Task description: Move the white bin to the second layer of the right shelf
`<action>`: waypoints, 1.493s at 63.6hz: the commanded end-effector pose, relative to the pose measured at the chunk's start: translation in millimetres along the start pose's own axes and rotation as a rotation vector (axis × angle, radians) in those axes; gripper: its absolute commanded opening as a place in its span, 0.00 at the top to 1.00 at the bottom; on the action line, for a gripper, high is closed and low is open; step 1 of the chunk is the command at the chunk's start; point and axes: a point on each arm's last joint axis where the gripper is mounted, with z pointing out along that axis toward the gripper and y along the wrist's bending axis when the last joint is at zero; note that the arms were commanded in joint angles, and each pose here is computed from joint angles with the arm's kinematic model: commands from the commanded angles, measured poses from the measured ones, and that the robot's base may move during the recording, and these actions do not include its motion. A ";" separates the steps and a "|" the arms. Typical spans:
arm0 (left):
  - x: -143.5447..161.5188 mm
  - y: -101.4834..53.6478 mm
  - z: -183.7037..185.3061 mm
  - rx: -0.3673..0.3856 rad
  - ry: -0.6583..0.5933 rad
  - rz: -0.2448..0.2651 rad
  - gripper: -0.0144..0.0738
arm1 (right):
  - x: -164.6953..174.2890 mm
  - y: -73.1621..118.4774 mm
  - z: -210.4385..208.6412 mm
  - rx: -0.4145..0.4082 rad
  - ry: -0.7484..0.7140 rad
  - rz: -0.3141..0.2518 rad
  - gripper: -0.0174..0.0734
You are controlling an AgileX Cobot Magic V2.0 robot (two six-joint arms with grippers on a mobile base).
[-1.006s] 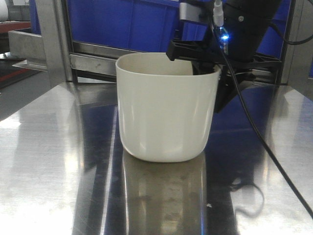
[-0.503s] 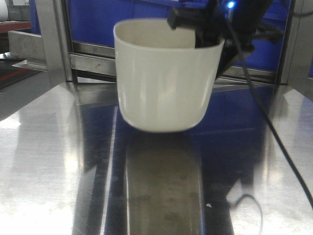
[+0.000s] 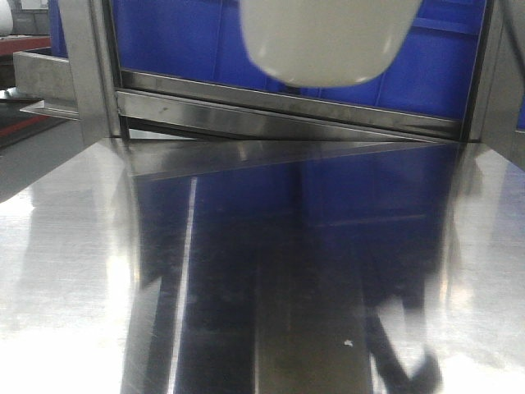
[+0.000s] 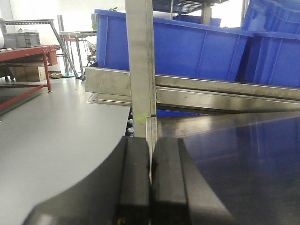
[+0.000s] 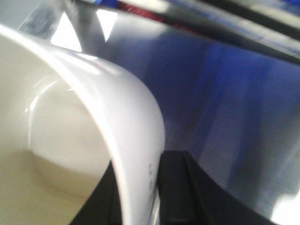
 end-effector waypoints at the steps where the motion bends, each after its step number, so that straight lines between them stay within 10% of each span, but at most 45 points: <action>1: 2.5 0.3 -0.5 -0.005 -0.068 -0.013 0.74 | -17.6 -6.8 -36.3 0.010 -0.165 0.010 0.75; 42: 2.5 0.3 -0.5 -0.005 -0.068 -0.013 0.74 | 71.8 -60.9 -118.5 0.235 -0.266 0.157 0.75; 95: 2.5 0.3 -0.5 -0.005 -0.068 -0.013 0.74 | 137.2 -58.6 -143.1 0.285 -0.438 0.165 0.75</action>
